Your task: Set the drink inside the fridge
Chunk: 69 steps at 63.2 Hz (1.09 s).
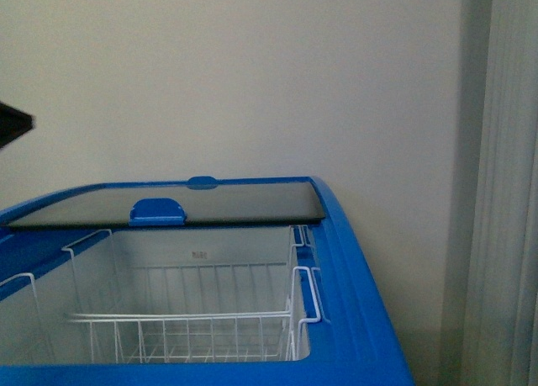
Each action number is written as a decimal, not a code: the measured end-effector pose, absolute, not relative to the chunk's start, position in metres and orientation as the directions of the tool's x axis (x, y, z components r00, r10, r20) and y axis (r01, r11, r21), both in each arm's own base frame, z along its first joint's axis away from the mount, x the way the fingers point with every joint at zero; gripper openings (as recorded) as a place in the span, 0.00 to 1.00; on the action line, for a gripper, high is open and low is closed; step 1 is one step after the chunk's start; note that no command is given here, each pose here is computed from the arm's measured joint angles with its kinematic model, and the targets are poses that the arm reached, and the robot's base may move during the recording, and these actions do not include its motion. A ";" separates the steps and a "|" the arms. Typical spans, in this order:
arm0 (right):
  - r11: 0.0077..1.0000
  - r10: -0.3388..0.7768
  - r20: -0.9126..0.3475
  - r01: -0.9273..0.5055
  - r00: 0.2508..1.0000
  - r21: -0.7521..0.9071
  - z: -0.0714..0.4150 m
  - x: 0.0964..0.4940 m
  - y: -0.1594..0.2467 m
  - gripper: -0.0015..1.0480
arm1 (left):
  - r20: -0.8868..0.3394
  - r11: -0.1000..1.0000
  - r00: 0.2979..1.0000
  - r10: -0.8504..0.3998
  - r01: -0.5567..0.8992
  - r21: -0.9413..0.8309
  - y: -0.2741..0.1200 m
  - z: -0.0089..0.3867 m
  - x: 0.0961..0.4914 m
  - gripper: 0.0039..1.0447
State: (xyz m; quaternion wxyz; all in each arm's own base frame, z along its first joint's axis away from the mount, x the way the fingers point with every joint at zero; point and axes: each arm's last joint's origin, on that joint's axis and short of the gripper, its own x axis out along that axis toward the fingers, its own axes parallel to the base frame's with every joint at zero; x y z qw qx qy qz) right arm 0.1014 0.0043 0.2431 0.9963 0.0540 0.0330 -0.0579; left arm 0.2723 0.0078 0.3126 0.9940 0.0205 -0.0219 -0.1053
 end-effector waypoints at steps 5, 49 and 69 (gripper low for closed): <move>0.988 -0.111 -0.072 0.118 0.991 0.104 0.243 0.101 0.004 0.38 | -0.013 0.981 0.982 -0.190 0.189 -0.051 0.015 0.299 0.228 0.92; 0.596 0.433 -0.356 -0.560 0.828 -0.576 0.353 0.205 0.085 0.38 | -0.004 1.000 1.000 0.002 -0.002 -0.008 0.000 0.195 0.112 0.02; 0.313 0.311 -0.502 -0.586 0.807 -0.748 0.307 0.297 0.176 0.38 | -0.017 1.000 1.000 -0.001 0.001 -0.008 0.000 0.180 0.100 0.02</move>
